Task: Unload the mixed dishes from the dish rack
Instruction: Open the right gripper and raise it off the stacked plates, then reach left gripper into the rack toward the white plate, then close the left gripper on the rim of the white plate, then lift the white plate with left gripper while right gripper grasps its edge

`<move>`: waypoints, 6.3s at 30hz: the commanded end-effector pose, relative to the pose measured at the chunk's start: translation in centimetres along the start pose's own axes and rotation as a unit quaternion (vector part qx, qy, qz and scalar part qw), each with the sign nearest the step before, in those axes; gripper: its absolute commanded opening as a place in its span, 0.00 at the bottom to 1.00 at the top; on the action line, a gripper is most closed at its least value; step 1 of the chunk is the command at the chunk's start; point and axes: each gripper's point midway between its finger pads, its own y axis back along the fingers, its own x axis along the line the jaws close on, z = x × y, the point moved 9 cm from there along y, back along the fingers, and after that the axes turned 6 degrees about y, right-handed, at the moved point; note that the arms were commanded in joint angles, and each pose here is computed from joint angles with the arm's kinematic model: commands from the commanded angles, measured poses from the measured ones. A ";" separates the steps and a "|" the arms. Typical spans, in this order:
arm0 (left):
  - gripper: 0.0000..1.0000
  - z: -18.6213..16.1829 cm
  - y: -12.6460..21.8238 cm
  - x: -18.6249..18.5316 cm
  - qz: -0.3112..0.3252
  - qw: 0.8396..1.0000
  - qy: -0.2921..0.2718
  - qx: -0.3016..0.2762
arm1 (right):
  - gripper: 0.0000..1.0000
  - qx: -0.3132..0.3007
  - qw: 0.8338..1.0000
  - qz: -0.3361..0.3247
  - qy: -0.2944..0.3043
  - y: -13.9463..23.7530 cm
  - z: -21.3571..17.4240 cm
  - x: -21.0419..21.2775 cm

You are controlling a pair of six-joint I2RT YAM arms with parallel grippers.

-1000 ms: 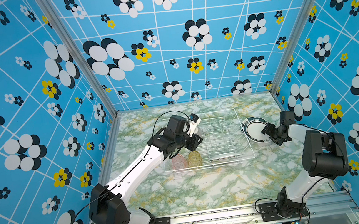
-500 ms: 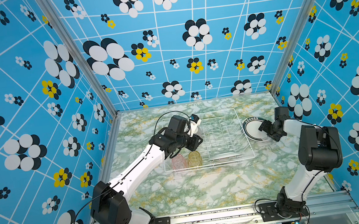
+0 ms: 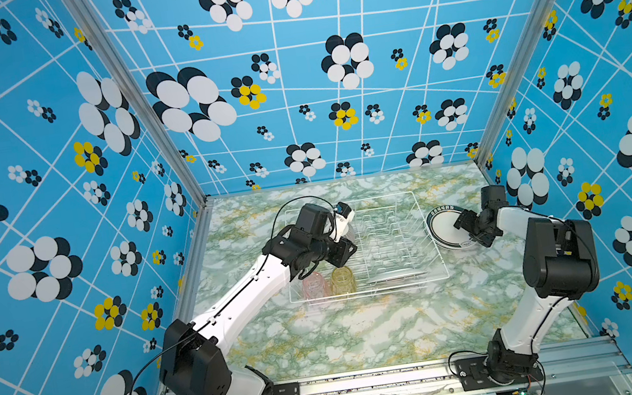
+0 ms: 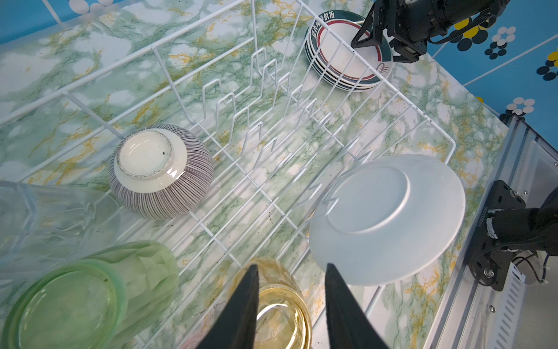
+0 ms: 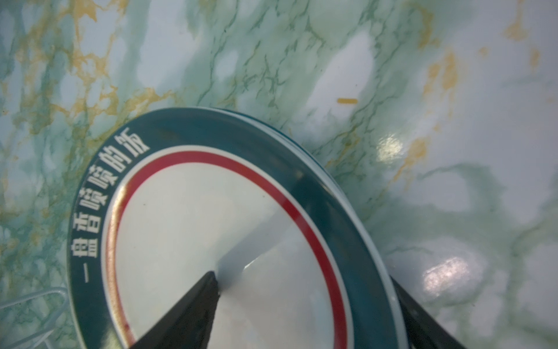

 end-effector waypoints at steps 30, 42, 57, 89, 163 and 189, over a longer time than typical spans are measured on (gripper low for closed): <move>0.39 0.4 -1.3 -4.2 0.023 0.994 -0.108 0.029 | 0.86 -0.122 0.988 0.083 0.054 15.9 -4.6 -1.1; 0.36 -0.3 -0.8 -9.7 -0.056 0.963 -0.260 0.031 | 0.86 -0.118 0.983 0.121 0.077 17.2 -6.9 -0.8; 0.36 -2.0 -4.6 -13.7 -0.018 0.923 -0.357 0.140 | 0.86 -0.127 0.979 0.143 0.075 17.4 -6.6 0.0; 0.34 -1.0 -9.1 -13.5 0.050 0.894 -0.405 0.183 | 0.86 -0.138 0.977 0.147 0.075 17.5 -6.2 0.2; 0.00 4.9 -3.2 -12.1 0.063 0.950 -0.296 0.072 | 0.85 -0.142 0.969 0.180 0.087 17.3 -6.7 0.5; 0.00 9.9 2.1 -1.9 -0.227 0.967 0.071 -0.090 | 0.63 -0.147 0.776 0.584 0.186 23.2 -9.1 6.5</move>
